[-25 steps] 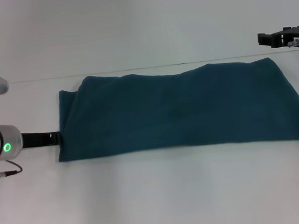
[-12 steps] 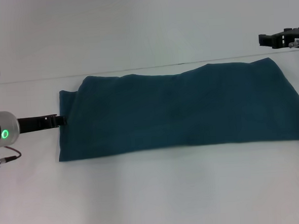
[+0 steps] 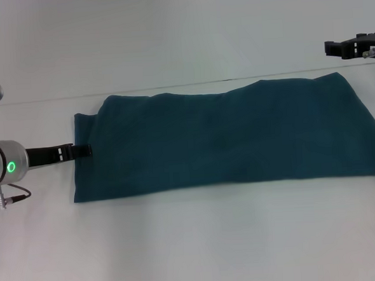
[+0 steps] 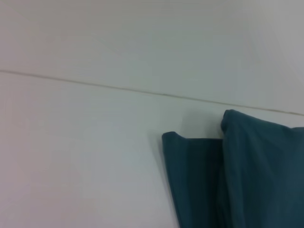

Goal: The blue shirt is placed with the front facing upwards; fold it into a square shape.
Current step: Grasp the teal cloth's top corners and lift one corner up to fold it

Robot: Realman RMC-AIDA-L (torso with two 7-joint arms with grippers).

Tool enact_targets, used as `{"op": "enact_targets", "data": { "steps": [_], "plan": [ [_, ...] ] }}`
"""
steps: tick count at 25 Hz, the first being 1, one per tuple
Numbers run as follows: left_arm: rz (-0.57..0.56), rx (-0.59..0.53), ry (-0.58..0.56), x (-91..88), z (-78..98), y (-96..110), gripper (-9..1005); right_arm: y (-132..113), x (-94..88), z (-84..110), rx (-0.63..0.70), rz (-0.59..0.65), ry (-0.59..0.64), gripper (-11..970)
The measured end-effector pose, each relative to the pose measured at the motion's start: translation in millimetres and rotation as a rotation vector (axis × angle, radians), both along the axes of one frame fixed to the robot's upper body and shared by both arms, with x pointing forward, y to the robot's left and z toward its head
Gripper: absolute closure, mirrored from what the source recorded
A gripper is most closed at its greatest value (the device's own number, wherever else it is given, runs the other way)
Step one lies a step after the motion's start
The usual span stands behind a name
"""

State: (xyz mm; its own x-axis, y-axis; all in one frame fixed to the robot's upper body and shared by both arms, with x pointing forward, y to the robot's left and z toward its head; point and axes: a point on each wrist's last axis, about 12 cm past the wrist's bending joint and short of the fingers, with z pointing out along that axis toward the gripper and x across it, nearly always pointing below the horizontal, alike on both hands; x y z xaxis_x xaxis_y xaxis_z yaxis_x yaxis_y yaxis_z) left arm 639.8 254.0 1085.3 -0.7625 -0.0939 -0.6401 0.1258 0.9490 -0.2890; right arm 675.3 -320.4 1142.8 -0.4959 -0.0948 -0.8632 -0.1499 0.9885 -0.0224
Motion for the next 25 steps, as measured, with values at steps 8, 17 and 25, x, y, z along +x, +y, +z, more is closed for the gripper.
{"op": "enact_targets", "data": {
  "steps": [8, 17, 25],
  "plan": [
    [0.004, -0.034, 0.031, 4.1, -0.9, -4, 115, -1, 0.5, 1.3, -0.005, 0.002, -0.003, 193],
    [-0.018, -0.044, 0.046, 7.3, 2.9, -8, 93, -1, 1.2, 3.1, -0.013, 0.003, -0.009, 193],
    [-0.018, -0.048, 0.063, 6.5, -1.3, -10, 92, -1, 1.4, 4.0, -0.017, 0.004, -0.012, 193]
  ]
}}
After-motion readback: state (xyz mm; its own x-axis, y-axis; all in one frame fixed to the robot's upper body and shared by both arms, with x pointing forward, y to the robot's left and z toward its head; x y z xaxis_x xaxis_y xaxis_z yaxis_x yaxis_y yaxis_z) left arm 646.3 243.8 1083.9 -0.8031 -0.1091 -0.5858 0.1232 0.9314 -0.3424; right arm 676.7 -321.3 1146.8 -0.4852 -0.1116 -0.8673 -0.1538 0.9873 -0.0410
